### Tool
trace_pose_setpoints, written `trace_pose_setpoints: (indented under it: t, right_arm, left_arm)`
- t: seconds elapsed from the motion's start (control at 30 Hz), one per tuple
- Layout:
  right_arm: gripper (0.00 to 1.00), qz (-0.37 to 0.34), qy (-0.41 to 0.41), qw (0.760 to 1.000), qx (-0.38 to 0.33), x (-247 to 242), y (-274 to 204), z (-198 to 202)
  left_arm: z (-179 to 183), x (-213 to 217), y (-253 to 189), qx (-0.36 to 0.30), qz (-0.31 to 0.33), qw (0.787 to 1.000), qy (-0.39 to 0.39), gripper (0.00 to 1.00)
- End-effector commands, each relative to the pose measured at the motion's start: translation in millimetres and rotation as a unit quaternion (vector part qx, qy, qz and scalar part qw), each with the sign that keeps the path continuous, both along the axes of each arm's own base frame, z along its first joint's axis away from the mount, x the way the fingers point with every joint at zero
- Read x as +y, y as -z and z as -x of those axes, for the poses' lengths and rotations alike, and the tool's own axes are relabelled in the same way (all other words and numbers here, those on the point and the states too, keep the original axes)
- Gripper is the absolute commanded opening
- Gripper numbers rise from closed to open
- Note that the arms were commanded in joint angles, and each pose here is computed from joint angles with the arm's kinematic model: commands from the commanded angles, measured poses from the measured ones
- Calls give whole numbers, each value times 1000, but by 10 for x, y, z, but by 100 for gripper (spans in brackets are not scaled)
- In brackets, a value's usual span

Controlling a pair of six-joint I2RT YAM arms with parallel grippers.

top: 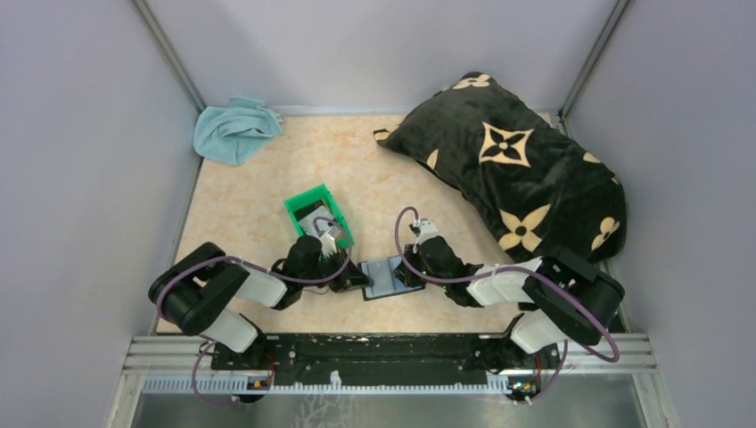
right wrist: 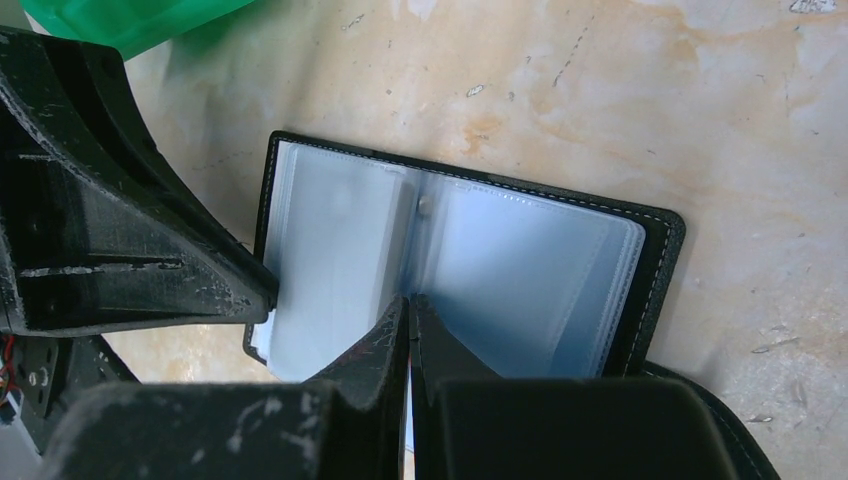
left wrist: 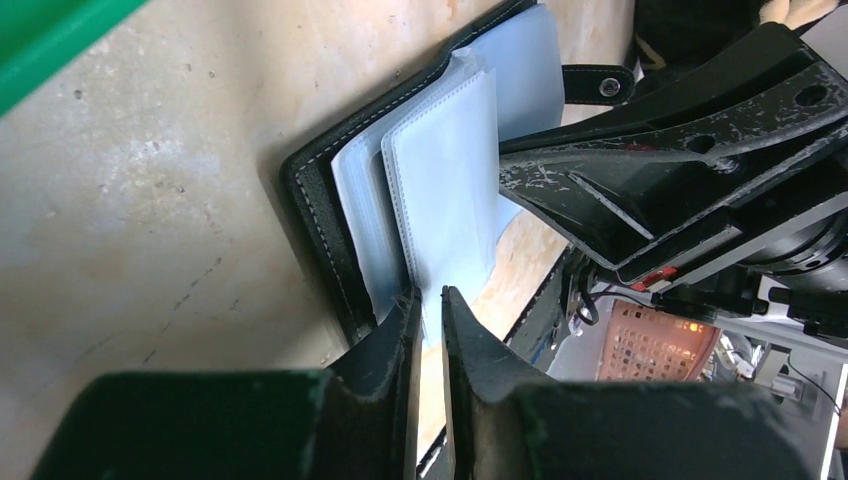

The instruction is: Take the credit cards out of the card holder

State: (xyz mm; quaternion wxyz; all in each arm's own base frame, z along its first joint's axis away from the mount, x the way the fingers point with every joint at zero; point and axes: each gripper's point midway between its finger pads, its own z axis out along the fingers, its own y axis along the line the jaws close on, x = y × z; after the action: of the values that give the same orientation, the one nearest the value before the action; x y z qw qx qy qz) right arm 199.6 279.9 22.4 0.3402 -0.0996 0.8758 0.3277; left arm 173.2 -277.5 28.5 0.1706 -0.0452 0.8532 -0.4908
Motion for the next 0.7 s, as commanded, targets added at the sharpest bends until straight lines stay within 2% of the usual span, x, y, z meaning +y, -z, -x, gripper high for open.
trace_pose_setpoints:
  t: [0.0, 0.67]
  right_arm:
    - [0, -4, -15, 1000, 9, 33, 47, 90]
    - [0, -11, -7, 1000, 3, 17, -24, 73]
  left_arm:
    - [-123, -93, -239, -36, 42, 998, -5, 18]
    - [-227, -205, -375, -53, 61, 997, 1, 19]
